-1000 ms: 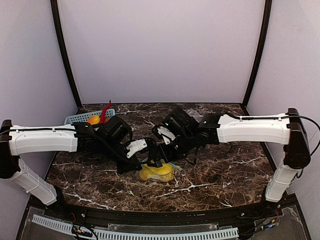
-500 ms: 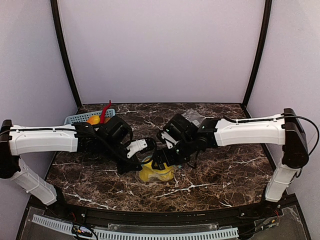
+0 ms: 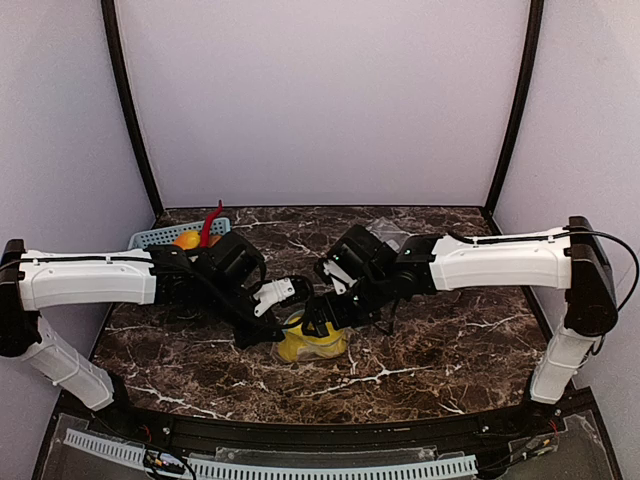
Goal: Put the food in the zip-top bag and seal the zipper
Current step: Adjust the fake fruit in the zipper food storage bag.
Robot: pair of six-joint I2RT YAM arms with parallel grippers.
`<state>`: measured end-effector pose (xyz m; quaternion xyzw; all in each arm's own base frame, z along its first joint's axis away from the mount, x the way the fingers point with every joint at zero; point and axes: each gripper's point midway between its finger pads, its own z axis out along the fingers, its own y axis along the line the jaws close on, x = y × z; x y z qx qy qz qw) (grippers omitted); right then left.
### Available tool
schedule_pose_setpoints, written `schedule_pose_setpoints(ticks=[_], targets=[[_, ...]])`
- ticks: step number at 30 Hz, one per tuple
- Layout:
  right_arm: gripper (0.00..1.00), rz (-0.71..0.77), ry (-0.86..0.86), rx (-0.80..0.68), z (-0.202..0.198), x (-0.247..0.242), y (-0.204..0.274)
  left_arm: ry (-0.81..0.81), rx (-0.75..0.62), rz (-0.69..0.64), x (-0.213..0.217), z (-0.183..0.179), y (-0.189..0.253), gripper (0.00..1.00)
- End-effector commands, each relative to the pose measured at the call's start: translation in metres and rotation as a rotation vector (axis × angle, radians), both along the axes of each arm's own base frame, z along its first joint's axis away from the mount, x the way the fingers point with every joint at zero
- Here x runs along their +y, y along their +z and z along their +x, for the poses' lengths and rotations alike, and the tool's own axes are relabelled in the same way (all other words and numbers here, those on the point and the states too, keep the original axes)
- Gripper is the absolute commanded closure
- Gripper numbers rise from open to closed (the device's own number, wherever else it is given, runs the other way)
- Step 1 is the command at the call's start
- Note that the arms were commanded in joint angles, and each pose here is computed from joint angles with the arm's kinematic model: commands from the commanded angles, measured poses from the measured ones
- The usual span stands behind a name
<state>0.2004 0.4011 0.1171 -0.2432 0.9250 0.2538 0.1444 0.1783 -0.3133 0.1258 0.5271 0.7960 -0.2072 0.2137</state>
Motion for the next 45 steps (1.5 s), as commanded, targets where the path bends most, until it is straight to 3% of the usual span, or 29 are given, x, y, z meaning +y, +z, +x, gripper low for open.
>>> schedule_pose_setpoints(ticks=[1, 16, 28, 45], targets=[[0.01, 0.103, 0.011, -0.05, 0.005, 0.016, 0.038, -0.013, 0.009, -0.007, -0.001, -0.003, 0.0, 0.99], [0.02, 0.152, -0.031, -0.056, 0.014, 0.032, 0.04, -0.016, 0.02, -0.005, -0.001, -0.005, -0.002, 0.99], [0.02, 0.243, -0.104, -0.029, 0.015, 0.023, 0.044, -0.037, 0.041, -0.103, -0.007, -0.013, 0.011, 0.99], [0.03, 0.048, -0.192, -0.025, 0.017, -0.013, -0.006, -0.02, 0.047, -0.078, -0.005, -0.009, 0.005, 0.99]])
